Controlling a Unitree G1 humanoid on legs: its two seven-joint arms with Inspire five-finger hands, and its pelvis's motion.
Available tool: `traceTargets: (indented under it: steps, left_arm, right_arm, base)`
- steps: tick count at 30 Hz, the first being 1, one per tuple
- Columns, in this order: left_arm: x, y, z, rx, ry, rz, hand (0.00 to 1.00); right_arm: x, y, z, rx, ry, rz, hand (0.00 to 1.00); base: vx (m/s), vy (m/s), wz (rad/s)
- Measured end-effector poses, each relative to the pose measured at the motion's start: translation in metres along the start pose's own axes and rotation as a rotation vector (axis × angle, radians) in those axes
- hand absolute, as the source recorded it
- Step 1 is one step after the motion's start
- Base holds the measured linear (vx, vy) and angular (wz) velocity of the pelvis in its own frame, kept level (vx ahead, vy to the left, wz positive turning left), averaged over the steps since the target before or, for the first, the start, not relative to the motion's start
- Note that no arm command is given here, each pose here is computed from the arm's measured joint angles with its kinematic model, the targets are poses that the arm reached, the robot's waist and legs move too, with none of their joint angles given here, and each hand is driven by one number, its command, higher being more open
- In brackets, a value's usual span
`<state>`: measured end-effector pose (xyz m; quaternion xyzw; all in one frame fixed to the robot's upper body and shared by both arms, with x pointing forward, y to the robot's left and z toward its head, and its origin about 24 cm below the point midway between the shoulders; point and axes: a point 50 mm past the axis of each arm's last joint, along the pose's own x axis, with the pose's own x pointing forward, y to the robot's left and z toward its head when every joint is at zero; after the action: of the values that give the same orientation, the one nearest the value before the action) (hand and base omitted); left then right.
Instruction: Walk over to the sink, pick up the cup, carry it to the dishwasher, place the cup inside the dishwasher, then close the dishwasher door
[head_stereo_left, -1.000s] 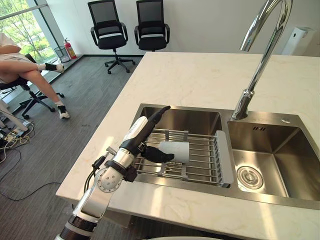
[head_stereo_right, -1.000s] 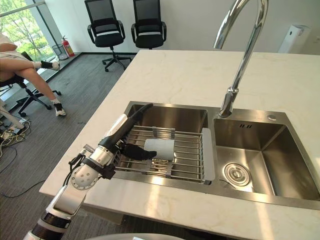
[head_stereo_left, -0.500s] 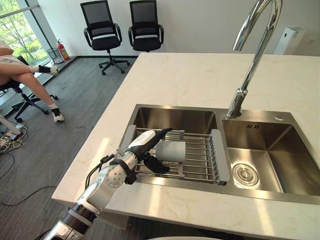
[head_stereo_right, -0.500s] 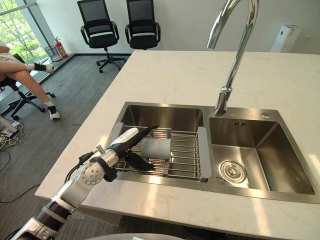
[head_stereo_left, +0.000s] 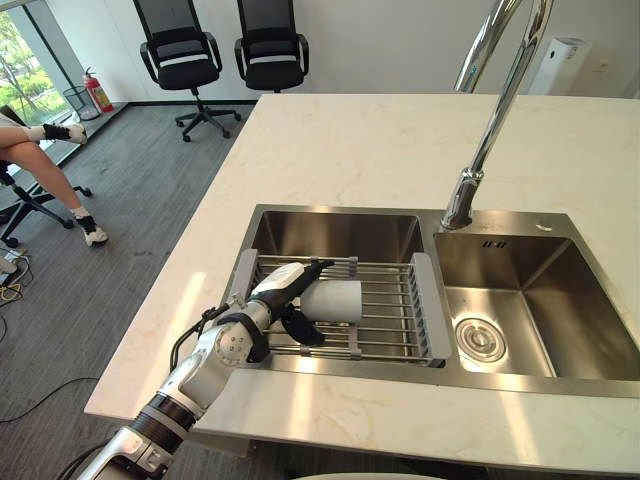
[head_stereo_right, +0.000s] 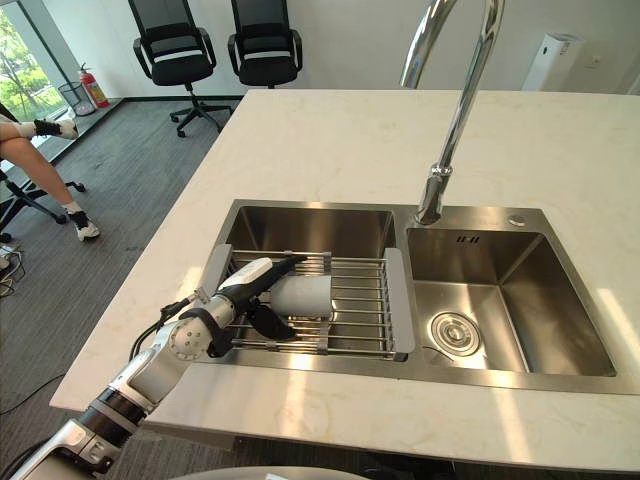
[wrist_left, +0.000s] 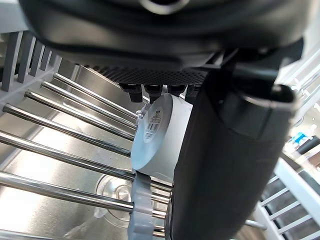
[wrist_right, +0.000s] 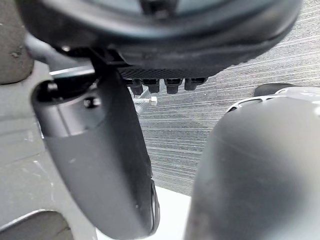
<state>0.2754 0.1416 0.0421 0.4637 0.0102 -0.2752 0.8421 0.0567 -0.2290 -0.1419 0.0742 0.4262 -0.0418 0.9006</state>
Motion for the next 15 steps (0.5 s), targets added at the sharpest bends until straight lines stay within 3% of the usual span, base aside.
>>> traceTargets:
  steps: [1,2,15]
  left_arm:
    - [0.001,0.000,0.000,0.008,0.002,0.000,1.00]
    - [0.003,0.002,0.000,0.025,0.005,-0.003,0.00]
    - [0.022,0.013,0.014,0.157,-0.002,-0.054,0.00]
  right_arm:
    - [0.000,0.000,0.000,0.000,0.000,0.001,1.00]
    - [0.000,0.000,0.001,0.000,0.001,0.002,1.00]
    - [0.002,0.004,0.003,-0.020,0.019,0.026,1.00]
  base:
    - [0.00,0.000,0.00]
    - [0.00,0.000,0.00]
    - [-0.01,0.000,0.00]
